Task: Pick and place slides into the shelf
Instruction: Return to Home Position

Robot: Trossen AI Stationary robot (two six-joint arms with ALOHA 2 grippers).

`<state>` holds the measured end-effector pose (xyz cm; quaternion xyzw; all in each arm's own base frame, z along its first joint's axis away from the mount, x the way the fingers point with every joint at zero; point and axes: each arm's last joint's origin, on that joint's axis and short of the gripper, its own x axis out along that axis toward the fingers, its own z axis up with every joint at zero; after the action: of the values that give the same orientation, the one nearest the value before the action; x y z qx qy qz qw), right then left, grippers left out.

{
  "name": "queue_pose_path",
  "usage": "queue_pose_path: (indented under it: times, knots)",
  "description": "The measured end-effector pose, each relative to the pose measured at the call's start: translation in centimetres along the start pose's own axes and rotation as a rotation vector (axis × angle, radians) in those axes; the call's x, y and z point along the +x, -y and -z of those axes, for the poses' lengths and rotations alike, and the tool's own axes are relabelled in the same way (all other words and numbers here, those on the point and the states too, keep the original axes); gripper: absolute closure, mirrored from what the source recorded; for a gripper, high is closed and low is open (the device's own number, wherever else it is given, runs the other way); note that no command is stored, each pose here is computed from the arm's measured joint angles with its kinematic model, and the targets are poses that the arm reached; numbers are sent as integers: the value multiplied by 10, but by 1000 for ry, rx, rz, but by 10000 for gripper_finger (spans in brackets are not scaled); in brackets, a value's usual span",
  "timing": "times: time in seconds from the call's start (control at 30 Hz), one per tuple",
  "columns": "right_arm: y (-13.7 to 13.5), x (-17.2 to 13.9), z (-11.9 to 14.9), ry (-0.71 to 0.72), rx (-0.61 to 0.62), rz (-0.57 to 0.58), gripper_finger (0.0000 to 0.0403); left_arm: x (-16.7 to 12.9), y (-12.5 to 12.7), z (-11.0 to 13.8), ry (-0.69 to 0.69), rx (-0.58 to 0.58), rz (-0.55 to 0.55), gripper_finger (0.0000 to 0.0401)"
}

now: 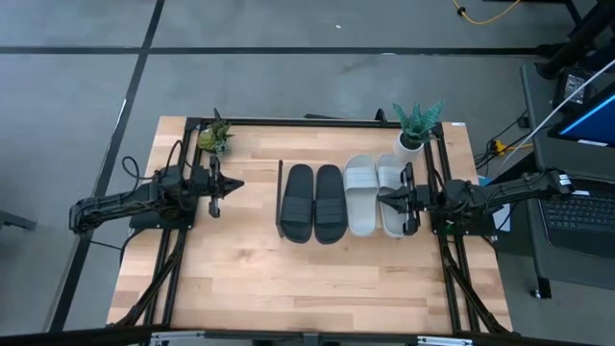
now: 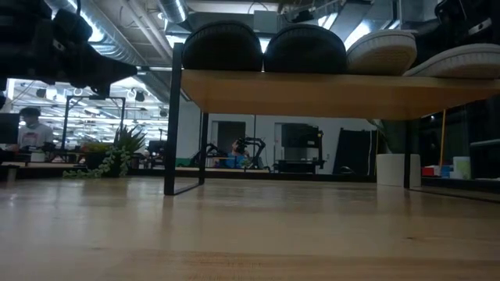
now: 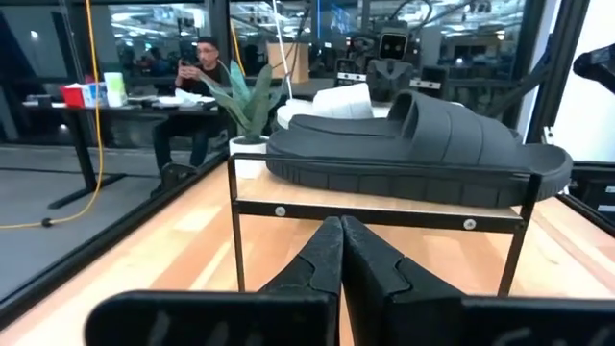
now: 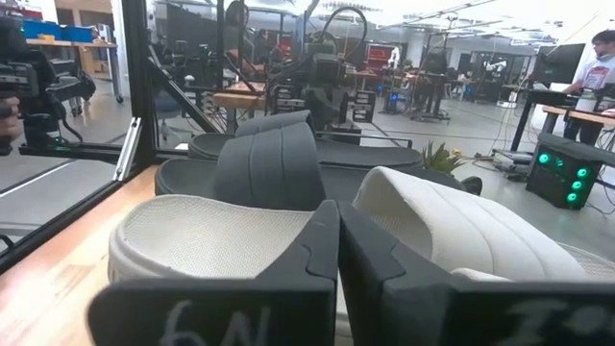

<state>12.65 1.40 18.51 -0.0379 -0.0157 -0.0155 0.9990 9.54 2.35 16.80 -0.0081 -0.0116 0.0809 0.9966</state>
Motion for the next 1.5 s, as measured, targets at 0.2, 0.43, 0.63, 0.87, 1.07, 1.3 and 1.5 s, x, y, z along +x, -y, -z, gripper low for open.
queue_pose_path:
  times: [0.2,0.43,0.63,0.87,1.07,1.3,1.5]
  knots:
    - [0,0,0,-3,-7,-1,396,0,-2,1,-13,23,-65,401]
    - [-1,0,0,6,-22,-20,396,0,-4,2,-23,30,-119,401]
    - [-2,-1,-5,68,-98,-73,396,0,-3,2,-24,33,-118,401]
    - [-2,-1,-5,77,-108,-80,396,0,-3,2,-25,32,-114,401]
    - [-2,-3,-8,102,-122,-84,396,0,-3,2,-25,31,-113,401]
    - [-4,-5,-10,142,-115,-171,396,0,-3,2,-25,31,-113,401]
    - [-4,-5,-12,157,-121,-167,396,0,-3,2,-25,29,-113,401]
